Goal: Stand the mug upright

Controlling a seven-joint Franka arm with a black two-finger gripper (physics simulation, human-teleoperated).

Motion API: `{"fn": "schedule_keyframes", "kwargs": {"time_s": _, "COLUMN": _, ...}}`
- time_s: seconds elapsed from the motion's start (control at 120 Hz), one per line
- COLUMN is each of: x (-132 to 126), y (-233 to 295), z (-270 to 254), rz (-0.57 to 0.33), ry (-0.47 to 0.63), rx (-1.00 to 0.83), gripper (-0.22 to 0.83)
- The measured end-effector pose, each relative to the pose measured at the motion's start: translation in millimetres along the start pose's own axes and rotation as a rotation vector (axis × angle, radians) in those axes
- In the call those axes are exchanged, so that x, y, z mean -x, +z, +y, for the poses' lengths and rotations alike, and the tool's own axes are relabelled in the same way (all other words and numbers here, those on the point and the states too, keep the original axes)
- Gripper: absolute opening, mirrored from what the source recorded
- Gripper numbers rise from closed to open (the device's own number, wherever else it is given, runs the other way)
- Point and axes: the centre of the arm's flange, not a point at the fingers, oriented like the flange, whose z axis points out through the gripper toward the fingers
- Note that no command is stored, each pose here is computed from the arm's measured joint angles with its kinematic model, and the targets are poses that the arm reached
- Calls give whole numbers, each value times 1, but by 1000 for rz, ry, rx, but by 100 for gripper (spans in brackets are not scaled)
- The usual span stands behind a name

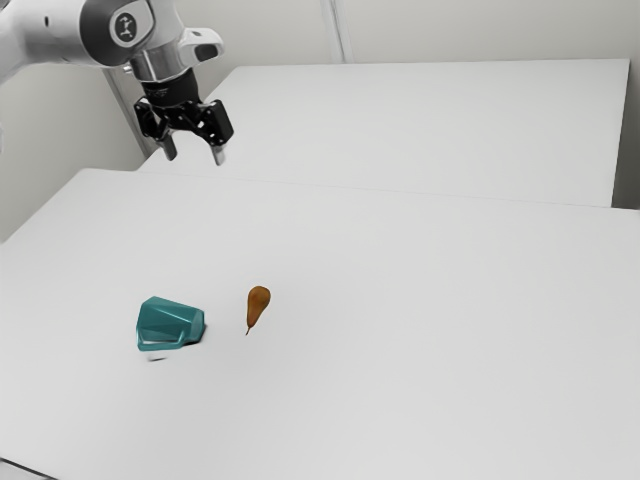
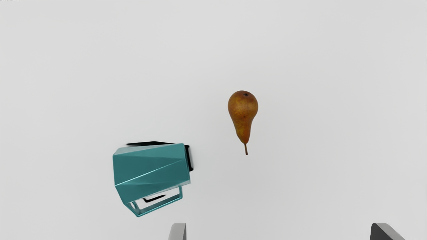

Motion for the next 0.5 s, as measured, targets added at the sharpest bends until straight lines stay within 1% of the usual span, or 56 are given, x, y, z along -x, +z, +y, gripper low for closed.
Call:
{"fn": "schedule_keyframes", "kwargs": {"time_s": 0.225, "x": 1, "y": -1, "z": -3, "rz": 1, "ry": -9, "rx": -5, "gripper": 62}}
{"fn": "schedule_keyframes", "kwargs": {"time_s": 0.367, "x": 4, "y": 6, "z": -8, "rz": -19, "ry": -25, "rx": 21, "gripper": 62}}
{"fn": "schedule_keyframes", "kwargs": {"time_s": 0.5, "x": 22, "y": 22, "z": -22, "rz": -67, "ry": -65, "rx": 68, "gripper": 62}}
